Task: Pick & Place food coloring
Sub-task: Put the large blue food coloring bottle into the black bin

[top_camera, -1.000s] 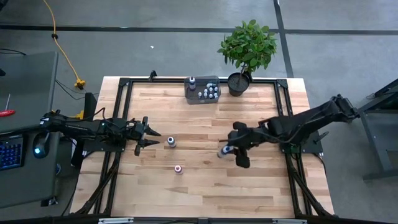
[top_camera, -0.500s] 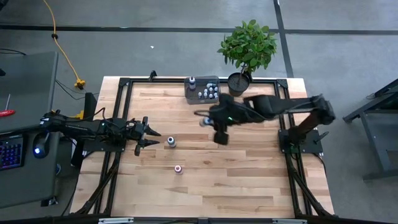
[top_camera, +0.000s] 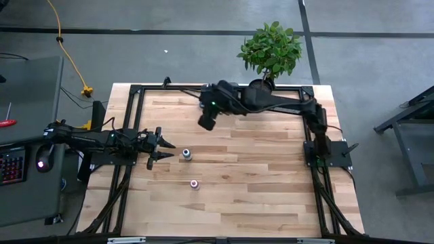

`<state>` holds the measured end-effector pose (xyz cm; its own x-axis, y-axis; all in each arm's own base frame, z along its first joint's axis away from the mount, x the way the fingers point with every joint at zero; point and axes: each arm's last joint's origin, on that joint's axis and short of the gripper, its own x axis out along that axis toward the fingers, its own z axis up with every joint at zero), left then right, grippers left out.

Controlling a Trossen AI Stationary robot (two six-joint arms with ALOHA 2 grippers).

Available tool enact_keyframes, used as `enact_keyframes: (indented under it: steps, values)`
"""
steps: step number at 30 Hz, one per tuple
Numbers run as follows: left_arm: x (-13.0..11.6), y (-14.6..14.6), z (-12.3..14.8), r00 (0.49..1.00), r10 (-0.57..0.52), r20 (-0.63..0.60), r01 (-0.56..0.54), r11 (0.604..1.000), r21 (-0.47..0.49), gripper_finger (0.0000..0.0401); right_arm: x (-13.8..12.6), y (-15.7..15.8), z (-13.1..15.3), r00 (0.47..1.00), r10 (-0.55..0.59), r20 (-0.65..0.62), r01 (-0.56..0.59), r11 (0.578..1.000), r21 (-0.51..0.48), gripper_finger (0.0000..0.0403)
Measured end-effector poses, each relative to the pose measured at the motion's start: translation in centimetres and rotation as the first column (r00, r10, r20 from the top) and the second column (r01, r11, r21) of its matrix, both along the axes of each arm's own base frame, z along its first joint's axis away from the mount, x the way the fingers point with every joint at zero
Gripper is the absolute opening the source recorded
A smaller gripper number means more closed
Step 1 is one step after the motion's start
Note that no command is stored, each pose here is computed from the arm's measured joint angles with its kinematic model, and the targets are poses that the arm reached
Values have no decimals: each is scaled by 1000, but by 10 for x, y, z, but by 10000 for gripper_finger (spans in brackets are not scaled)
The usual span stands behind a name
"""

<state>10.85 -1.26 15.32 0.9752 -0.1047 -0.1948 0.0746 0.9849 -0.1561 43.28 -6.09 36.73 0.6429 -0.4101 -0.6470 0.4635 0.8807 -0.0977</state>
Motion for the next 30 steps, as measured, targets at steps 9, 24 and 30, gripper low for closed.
enact_keyframes:
  steps: [9,24,30]
  values:
    - [0,0,0,1000,0,0,0,1000,0,163,4,-40,-16,968,-239,79,238,971,30,116]
    - [0,0,0,1000,0,0,0,1000,0,163,-13,-106,-27,851,-516,97,510,856,82,116]
    - [0,0,0,1000,0,0,0,1000,0,163,-12,-127,-47,846,-532,41,522,841,145,116]
